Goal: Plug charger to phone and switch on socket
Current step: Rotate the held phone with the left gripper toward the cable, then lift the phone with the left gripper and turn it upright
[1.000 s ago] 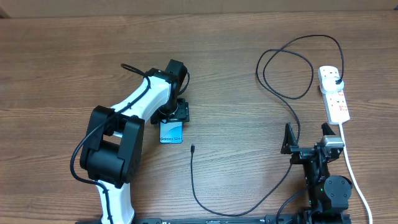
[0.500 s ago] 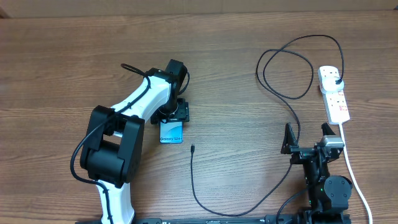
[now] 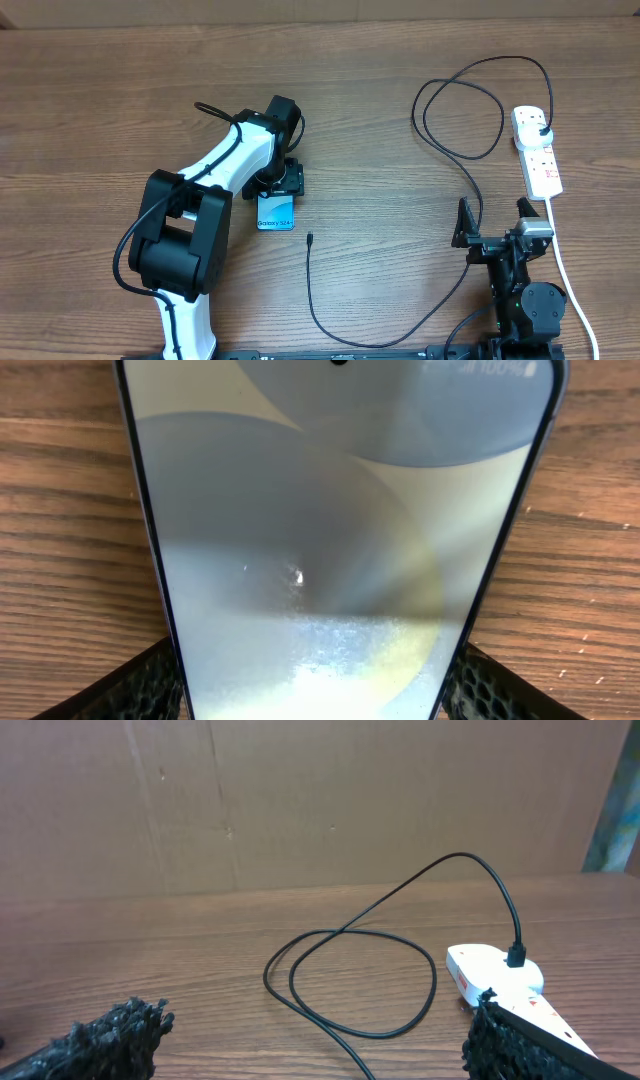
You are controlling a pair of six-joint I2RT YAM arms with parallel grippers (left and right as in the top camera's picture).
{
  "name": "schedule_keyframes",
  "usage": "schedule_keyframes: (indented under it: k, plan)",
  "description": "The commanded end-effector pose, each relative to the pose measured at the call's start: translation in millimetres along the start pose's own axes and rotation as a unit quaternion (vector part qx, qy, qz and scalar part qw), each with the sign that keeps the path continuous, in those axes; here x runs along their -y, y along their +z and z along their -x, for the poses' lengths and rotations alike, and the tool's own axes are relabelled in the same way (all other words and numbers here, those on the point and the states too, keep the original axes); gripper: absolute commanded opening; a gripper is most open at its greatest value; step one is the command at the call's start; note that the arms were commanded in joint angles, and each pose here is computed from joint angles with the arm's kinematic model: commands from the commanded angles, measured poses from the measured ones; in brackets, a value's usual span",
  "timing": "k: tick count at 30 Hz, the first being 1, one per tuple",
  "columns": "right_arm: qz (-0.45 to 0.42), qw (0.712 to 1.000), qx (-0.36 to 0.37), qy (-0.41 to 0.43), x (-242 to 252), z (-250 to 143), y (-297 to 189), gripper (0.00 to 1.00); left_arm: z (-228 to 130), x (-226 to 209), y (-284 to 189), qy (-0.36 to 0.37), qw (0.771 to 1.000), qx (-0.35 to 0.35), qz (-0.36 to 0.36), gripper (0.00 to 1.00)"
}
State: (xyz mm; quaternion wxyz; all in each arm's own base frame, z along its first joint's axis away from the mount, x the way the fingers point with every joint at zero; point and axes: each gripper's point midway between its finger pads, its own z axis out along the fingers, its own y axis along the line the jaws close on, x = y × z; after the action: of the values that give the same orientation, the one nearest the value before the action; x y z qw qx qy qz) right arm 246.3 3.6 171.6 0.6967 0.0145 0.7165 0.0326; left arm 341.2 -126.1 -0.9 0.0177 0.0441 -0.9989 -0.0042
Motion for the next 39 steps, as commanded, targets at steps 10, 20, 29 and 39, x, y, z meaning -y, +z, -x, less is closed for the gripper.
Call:
schedule_keyframes:
  k: [10,20,29,39]
  plan:
    - [-0.002,1.0,0.002,-0.003,1,-2,0,1.0,-6,-4,4,-0.01,1.0,-0.015,0.0,0.83]
    - [-0.002,1.0,0.002,-0.003,1,-2,0,1.0,-7,-5,4,-0.01,1.0,-0.017,0.0,0.68]
    - [-0.002,1.0,0.002,-0.003,1,-2,0,1.0,-4,5,-17,0.013,0.999,-0.029,-0.028,0.62]
    - [-0.002,1.0,0.002,-0.003,1,-2,0,1.0,1,47,-72,0.047,0.985,-0.051,-0.156,0.62]
